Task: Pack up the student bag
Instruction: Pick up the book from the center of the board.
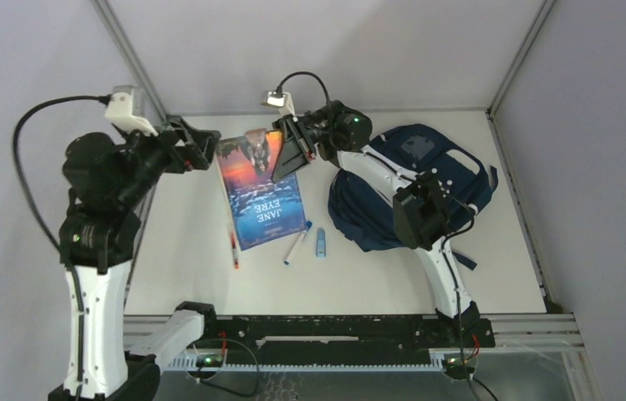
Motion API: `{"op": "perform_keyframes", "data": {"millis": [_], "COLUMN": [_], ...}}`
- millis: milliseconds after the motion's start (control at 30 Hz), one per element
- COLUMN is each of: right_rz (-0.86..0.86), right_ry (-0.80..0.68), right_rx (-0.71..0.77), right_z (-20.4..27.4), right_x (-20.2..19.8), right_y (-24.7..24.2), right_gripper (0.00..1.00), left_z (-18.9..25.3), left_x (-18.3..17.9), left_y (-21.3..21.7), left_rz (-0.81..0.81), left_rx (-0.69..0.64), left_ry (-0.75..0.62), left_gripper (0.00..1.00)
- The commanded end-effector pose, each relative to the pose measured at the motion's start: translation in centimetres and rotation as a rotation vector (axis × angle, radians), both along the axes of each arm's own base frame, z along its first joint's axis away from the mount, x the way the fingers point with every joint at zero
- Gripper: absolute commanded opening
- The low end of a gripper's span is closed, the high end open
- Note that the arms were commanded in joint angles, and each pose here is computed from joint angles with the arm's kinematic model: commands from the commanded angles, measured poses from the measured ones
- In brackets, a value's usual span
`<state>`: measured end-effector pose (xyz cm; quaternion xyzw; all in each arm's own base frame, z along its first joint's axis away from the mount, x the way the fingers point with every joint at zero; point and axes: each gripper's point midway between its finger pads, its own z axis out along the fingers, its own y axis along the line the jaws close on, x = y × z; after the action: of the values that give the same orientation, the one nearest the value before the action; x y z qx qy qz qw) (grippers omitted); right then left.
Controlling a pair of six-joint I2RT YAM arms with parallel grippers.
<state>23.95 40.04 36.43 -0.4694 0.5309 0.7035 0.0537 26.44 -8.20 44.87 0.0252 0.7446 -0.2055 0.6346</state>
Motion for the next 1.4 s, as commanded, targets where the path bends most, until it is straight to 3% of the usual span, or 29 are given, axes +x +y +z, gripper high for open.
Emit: {"op": "perform_keyframes", "data": {"millis": [0,200,400,600,967,1067,1200,1300,1367], "right_rz": [-0.008,-0.046,-0.04,-0.012,-0.088,-0.16,-0.418,-0.604,-0.609], "right_ry": [-0.003,-0.027,-0.202,-0.354,-0.325,-0.284,-0.255,-0.286,-0.289], "right_rx": [-0.157,-0.08,0.149,0.232,0.299,0.368,0.503,0.485,0.458], "right_z": [-1.3,1.7,9.0,10.8,12.6,14.7,17.4,17.5,17.0], "right_x": [1.0,1.0,-2.6,-5.0,-3.3,-2.7,-0.3,1.2,1.1], "right_y": [-1.7,-2.7,-3.9,-4.7,-5.7,-6.0,-6.7,-7.0,-7.1], "right_gripper": [0.0,0.0,0.0,0.0,0.0,0.0,0.0,0.0,0.0], "left_z": [2.7,2.8,2.8,2.1,1.2,1.1,0.8,0.6,0.4], "left_x": [-1.1,-1.7,-1.6,-1.0,-0.9,-0.6,-0.4,-0.3,-0.3], "left_y": [2.1,2.8,2.6,2.6,2.8,2.7,2.4,2.3,2.3], "left_rz": [0.124,0.173,0.168,0.174,0.197,0.194,0.184,0.177,0.176], "left_rx": [-0.038,-0.07,-0.087,-0.099,-0.117,-0.122,-0.13,-0.129,-0.119], "left_ry": [-0.045,-0.06,-0.063,-0.036,-0.01,-0.004,0.008,0.014,0.016], "left_gripper": [1.0,1.0,1.0,1.0,1.0,1.0,1.0,1.0,1.0]}}
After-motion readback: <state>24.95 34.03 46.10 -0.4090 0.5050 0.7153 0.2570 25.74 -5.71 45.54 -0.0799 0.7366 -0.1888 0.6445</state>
